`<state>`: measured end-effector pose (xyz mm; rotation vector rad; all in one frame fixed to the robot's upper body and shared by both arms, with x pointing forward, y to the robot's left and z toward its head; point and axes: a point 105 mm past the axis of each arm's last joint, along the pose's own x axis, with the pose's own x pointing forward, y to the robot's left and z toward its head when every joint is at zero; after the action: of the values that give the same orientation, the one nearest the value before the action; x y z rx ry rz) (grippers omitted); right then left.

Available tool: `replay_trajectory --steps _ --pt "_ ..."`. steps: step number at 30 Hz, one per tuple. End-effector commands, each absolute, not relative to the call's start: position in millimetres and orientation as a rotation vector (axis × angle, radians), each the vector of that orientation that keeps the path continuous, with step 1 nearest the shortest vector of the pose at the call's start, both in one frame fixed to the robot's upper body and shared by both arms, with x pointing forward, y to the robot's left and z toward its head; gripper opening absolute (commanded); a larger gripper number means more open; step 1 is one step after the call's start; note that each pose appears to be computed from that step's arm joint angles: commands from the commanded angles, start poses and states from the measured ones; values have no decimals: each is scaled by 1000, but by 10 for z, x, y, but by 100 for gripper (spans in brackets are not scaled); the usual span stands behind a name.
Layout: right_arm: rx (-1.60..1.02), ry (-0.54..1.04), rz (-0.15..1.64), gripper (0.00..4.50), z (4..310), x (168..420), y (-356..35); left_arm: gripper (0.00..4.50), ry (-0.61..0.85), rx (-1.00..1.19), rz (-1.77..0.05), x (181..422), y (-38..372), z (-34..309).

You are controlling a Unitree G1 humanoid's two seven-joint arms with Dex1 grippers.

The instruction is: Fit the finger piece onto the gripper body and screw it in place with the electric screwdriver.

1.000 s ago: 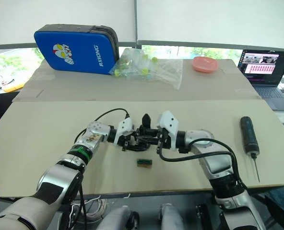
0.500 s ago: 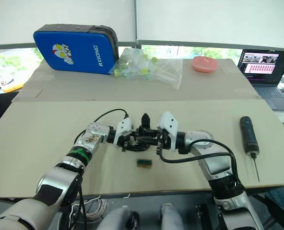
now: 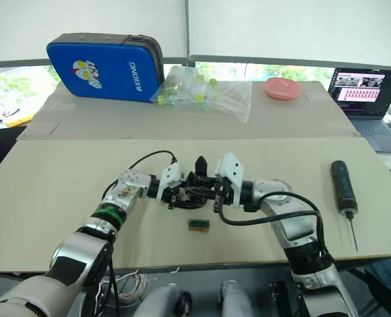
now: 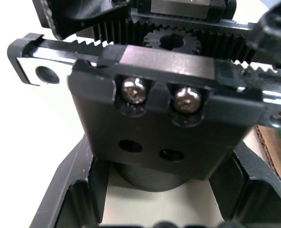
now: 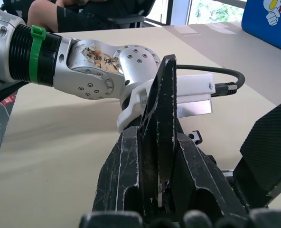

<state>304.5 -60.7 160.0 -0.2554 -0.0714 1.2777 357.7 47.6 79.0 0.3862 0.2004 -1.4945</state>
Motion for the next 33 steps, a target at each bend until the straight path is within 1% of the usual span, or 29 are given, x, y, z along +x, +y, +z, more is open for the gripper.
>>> replay_trajectory --steps 1,7,14,33 --pt "-275 -176 1292 41 1843 3007 -605 233 276 385 -1503 3515 517 627" --pt "-298 -119 1286 41 1708 3020 -590 233 274 383 -1501 3516 511 629" --pt "-282 -84 1279 41 1640 3024 -607 233 274 385 -1498 3519 513 630" --pt "-257 86 1259 41 1417 3041 -686 233 272 390 -1490 3523 531 629"
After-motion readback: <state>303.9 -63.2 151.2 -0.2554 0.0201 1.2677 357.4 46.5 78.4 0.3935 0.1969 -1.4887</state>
